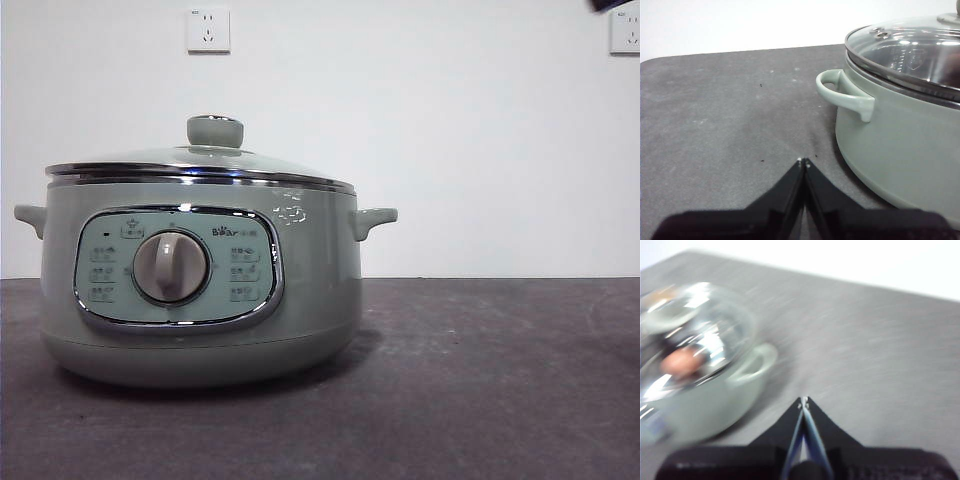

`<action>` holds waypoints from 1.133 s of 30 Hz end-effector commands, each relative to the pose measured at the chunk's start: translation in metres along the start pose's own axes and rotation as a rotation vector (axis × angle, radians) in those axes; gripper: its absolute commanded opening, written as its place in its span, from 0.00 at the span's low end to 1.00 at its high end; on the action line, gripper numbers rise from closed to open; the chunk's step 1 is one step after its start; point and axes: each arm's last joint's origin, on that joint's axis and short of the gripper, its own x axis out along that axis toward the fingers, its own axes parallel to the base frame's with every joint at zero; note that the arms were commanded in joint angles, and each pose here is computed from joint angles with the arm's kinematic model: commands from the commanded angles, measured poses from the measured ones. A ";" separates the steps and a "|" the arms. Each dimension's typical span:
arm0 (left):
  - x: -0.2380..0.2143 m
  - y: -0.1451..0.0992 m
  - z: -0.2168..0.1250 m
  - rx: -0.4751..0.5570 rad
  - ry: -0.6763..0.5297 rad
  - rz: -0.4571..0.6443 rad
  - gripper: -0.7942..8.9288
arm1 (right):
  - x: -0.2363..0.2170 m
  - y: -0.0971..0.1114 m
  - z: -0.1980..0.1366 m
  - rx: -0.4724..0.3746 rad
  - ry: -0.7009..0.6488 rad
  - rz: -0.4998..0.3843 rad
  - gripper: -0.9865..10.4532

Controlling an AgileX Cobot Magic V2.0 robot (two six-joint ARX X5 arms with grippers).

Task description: Pick up the egg,open the lid,put the egg in the pot,close the lid

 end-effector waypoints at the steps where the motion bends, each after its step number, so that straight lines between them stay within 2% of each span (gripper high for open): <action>1: 0.001 0.000 -0.005 0.000 0.013 -0.002 0.08 | -0.001 -0.014 -0.015 0.036 -0.024 -0.016 0.09; 4: 0.001 0.000 -0.005 0.000 0.012 -0.002 0.08 | -0.003 -0.031 -0.042 0.092 -0.127 -0.056 0.09; 6: 0.001 0.000 -0.005 0.000 0.013 -0.002 0.08 | 0.000 -0.038 -0.065 0.110 -0.172 -0.134 0.09; 10: 0.001 0.000 -0.005 0.000 0.012 -0.002 0.08 | 0.006 -0.042 -0.097 0.135 -0.202 -0.196 0.09; 16: 0.001 0.000 -0.005 0.000 0.013 -0.002 0.08 | 0.016 -0.042 -0.134 0.160 -0.206 -0.220 0.09; 27: 0.001 0.000 -0.005 0.000 0.013 -0.002 0.08 | 0.023 -0.040 -0.157 0.177 -0.210 -0.218 0.09; 34: 0.001 0.000 -0.005 0.000 0.013 -0.002 0.08 | 0.025 -0.040 -0.163 0.245 -0.172 -0.210 0.09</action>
